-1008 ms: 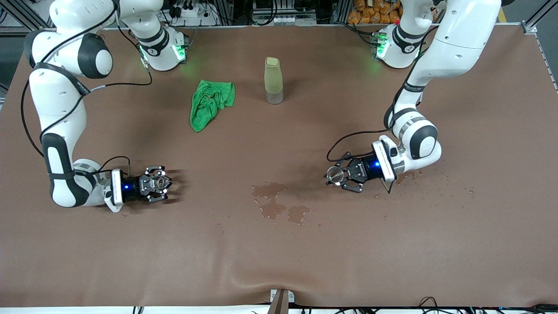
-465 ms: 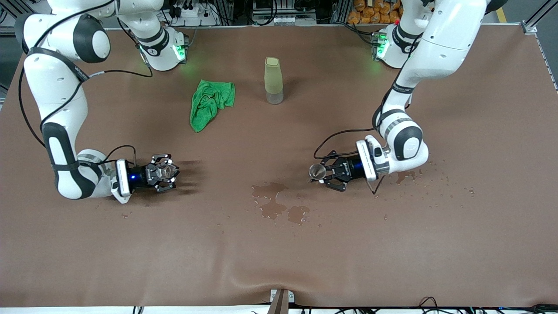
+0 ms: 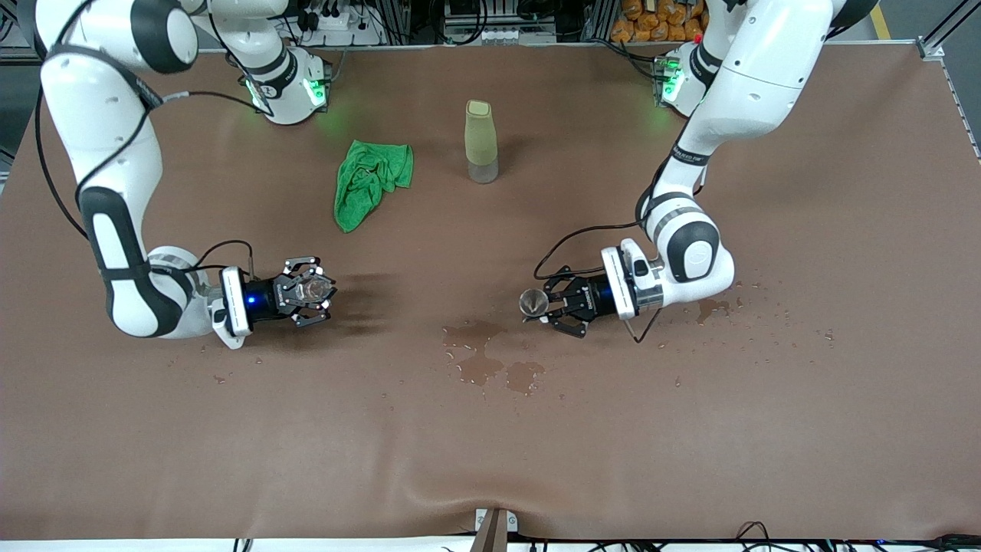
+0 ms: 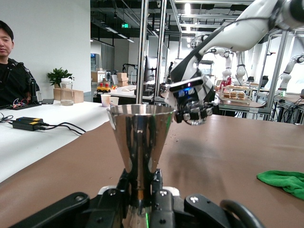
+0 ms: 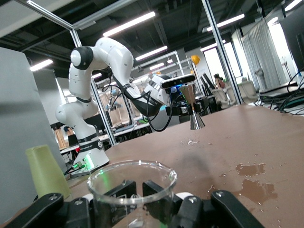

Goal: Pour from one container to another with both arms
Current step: 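Move the beaker and the jigger toward each other at the table middle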

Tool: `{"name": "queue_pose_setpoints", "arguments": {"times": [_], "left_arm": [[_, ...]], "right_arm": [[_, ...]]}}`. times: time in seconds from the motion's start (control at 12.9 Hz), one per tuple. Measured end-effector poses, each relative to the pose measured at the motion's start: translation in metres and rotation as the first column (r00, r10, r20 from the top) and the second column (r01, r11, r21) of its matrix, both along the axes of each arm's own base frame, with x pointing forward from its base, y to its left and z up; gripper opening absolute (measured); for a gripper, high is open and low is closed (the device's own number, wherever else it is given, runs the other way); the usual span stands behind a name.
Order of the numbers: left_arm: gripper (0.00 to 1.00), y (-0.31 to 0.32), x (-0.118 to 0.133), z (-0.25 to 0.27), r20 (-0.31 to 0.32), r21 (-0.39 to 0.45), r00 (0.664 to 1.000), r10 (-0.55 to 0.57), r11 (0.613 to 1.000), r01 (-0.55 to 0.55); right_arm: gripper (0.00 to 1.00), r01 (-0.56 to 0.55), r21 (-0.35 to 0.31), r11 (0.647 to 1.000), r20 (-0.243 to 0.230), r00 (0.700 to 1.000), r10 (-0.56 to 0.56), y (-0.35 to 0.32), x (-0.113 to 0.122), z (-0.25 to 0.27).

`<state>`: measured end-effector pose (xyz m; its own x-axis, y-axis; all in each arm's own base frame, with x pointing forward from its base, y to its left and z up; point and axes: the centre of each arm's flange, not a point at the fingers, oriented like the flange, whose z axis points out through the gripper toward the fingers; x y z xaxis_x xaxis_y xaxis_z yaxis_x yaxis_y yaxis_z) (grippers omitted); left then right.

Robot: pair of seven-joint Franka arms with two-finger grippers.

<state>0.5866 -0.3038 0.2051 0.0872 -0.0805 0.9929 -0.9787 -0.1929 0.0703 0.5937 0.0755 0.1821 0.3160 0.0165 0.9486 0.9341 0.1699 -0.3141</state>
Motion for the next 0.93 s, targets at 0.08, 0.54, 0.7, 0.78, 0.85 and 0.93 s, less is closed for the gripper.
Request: {"name": "queue_pose_setpoints", "arguments": {"times": [0.08,0.54,0.7,0.78,0.85,0.93], "left_arm": [[0.21,-0.004,0.005,0.001,0.001,0.006,1.000,0.003,1.000,-0.003],[0.21,-0.046,0.020,-0.001,-0.029,0.016,1.000,-0.008,1.000,0.008],[0.21,-0.055,0.021,-0.004,-0.041,0.019,0.999,-0.005,1.000,0.006],[0.21,-0.057,0.022,-0.006,-0.045,0.022,0.999,-0.002,1.000,0.003],[0.21,-0.059,0.024,-0.005,-0.046,0.021,0.999,0.000,1.000,0.001],[0.21,-0.061,0.026,-0.004,-0.047,0.020,0.999,0.002,1.000,-0.001]], "right_arm": [[0.14,-0.001,-0.023,1.000,-0.013,1.000,0.000,0.007,0.001,0.020],[0.14,0.055,-0.032,0.998,-0.065,0.996,-0.057,0.058,-0.006,0.074],[0.14,0.070,-0.058,0.996,-0.076,0.994,-0.074,0.074,-0.010,0.085],[0.14,0.072,-0.063,0.995,-0.080,0.994,-0.077,0.079,-0.010,0.095],[0.14,0.079,-0.065,0.995,-0.082,0.993,-0.084,0.083,-0.010,0.103],[0.14,0.086,-0.072,0.994,-0.082,0.992,-0.092,0.086,-0.010,0.111]]}}
